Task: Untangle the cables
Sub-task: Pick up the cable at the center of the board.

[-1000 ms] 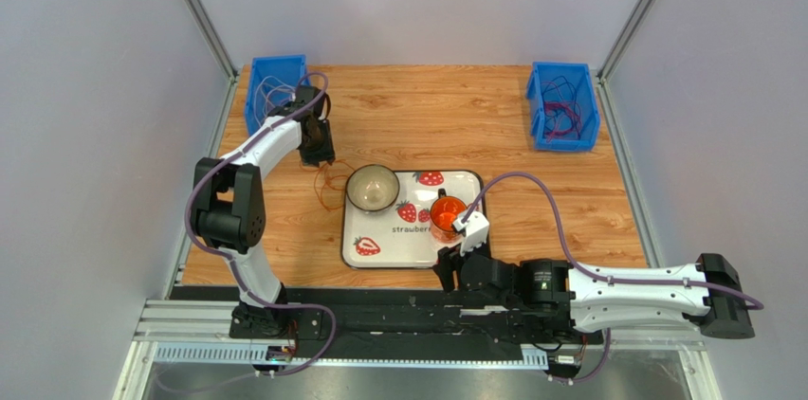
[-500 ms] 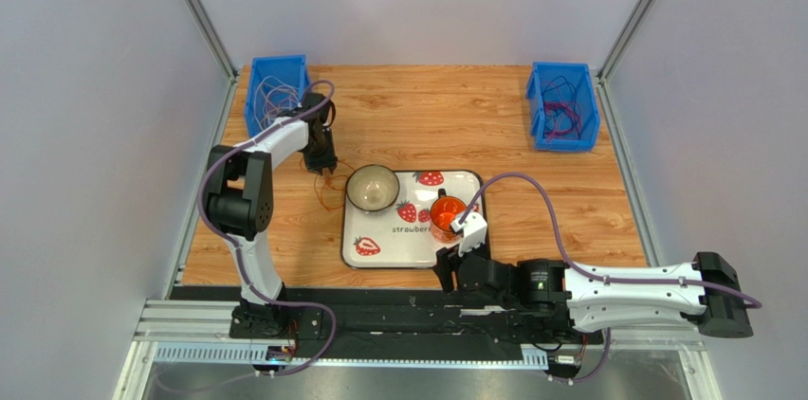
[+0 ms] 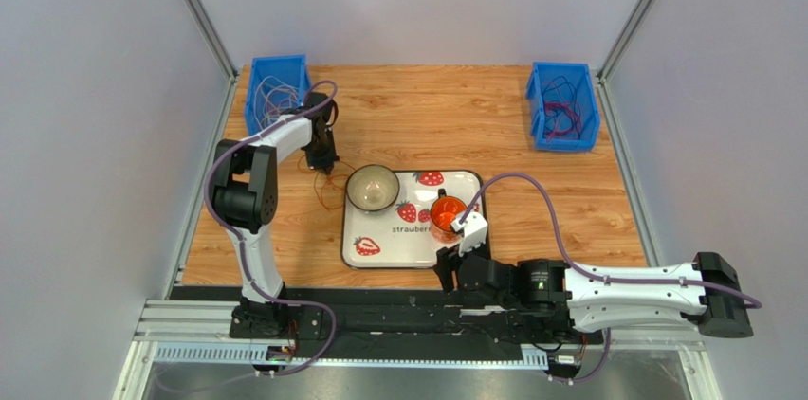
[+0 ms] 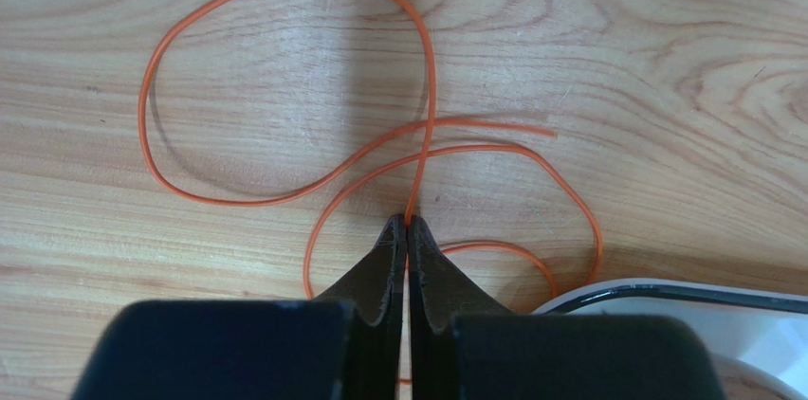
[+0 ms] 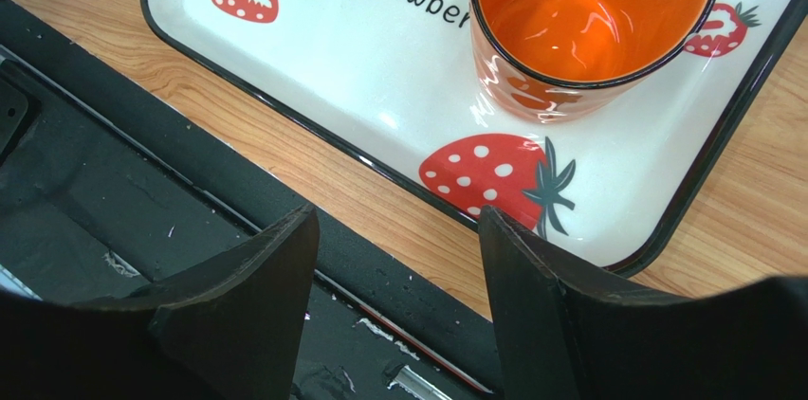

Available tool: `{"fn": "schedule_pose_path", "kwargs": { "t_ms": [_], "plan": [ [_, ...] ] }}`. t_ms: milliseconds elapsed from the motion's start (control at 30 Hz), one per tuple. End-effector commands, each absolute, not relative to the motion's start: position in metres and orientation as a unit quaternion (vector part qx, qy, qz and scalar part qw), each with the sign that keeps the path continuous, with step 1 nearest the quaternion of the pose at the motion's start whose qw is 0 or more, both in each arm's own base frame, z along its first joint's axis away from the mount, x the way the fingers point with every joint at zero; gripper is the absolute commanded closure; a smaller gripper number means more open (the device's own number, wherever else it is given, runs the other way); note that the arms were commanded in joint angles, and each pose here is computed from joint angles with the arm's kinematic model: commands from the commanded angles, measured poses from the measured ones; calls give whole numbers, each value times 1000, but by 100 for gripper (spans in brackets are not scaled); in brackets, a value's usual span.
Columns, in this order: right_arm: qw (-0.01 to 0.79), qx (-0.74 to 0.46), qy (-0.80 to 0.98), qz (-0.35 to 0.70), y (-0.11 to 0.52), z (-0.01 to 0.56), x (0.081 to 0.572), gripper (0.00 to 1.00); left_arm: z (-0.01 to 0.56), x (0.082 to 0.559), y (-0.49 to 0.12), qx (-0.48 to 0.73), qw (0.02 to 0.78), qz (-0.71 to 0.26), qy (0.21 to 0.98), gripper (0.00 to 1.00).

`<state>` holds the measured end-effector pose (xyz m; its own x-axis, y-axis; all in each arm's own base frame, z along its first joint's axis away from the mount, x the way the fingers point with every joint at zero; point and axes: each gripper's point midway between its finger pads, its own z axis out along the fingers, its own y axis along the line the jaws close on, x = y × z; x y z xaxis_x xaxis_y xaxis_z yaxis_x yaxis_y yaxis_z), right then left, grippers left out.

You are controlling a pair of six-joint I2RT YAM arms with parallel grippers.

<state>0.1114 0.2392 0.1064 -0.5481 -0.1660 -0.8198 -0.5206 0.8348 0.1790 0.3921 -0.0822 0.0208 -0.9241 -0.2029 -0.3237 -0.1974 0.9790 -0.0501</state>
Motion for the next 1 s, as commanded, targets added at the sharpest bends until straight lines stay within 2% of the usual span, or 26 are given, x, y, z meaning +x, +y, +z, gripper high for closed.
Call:
{"fn": "schedule_pose_path", "kwargs": {
  "t_ms": [0,67,400,700,767,933,967],
  "plan": [
    [451,-180,848,211,238,119,117,33,42,402,-86,-100,184,-15,978,100],
    [451,-178,848,213,237,120,117,33,57,403,-86,-99,194,-18,976,100],
    [455,-168,845,223,237,125,118,34,206,401,-75,-84,304,-20,949,100],
    [460,-162,842,230,234,130,118,34,305,385,-67,-78,391,-32,916,100],
    [461,-161,842,230,233,129,118,34,309,388,-66,-72,412,-34,908,100],
    [460,-160,842,230,233,129,118,34,305,379,-66,-68,395,-35,916,100],
    [460,-159,842,230,232,129,118,34,312,384,-65,-65,416,-33,906,100]
  ]
}}
